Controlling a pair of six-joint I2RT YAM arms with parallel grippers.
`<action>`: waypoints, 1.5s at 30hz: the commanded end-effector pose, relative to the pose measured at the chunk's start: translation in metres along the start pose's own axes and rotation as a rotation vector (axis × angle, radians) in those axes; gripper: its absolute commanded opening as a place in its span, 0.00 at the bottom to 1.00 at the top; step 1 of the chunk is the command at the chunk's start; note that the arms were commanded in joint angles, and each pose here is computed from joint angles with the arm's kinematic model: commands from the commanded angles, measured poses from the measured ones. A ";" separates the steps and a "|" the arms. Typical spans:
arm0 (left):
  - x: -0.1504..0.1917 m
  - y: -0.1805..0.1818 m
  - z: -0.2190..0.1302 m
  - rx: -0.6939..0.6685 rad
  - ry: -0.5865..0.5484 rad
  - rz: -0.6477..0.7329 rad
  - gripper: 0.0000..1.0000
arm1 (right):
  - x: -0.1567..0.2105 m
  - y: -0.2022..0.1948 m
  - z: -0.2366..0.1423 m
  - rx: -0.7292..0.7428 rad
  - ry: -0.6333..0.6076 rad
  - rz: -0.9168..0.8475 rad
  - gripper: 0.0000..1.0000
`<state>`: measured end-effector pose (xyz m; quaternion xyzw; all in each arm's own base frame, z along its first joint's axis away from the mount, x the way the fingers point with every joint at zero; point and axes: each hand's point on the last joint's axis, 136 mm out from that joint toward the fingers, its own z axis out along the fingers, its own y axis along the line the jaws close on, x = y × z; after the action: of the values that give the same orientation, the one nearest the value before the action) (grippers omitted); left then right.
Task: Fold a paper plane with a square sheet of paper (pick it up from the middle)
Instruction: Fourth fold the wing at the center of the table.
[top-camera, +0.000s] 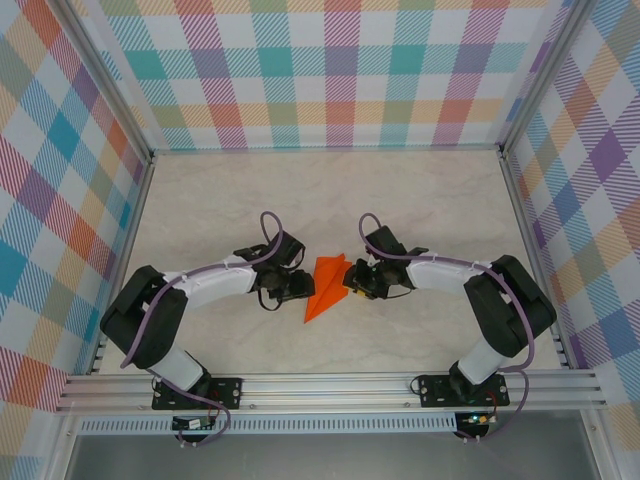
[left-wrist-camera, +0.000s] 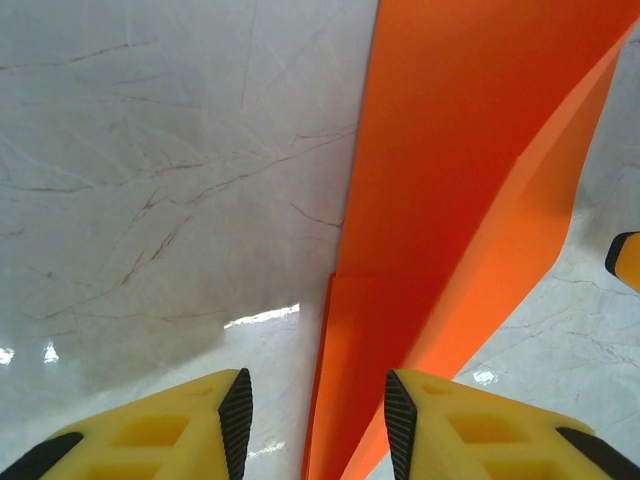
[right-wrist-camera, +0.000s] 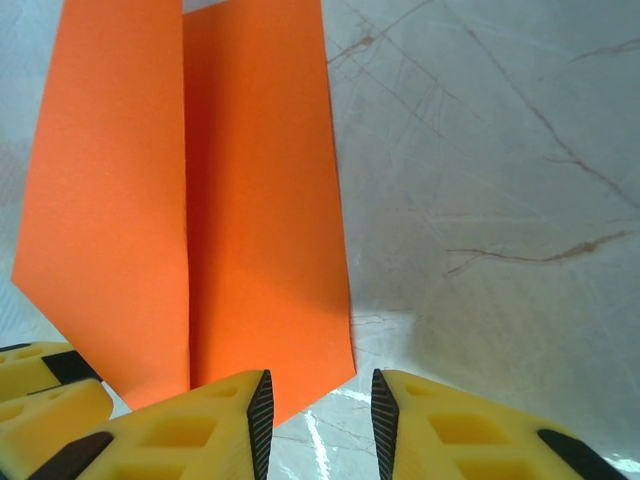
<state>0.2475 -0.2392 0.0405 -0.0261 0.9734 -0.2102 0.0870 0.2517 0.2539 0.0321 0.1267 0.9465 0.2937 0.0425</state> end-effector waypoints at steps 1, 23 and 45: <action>-0.010 -0.010 -0.002 0.028 -0.012 0.004 0.42 | 0.003 0.001 -0.001 -0.020 0.007 0.013 0.35; -0.005 0.002 0.026 -0.018 0.051 -0.009 0.40 | -0.010 0.073 0.004 -0.230 0.038 -0.072 0.16; -0.009 -0.009 -0.025 0.031 -0.047 -0.015 0.41 | -0.006 0.019 0.065 -0.057 0.107 -0.002 0.11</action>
<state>0.2549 -0.2425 0.0490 -0.0284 0.9717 -0.2153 0.0930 0.2814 0.3132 0.0154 0.0996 0.9266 0.3623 0.0124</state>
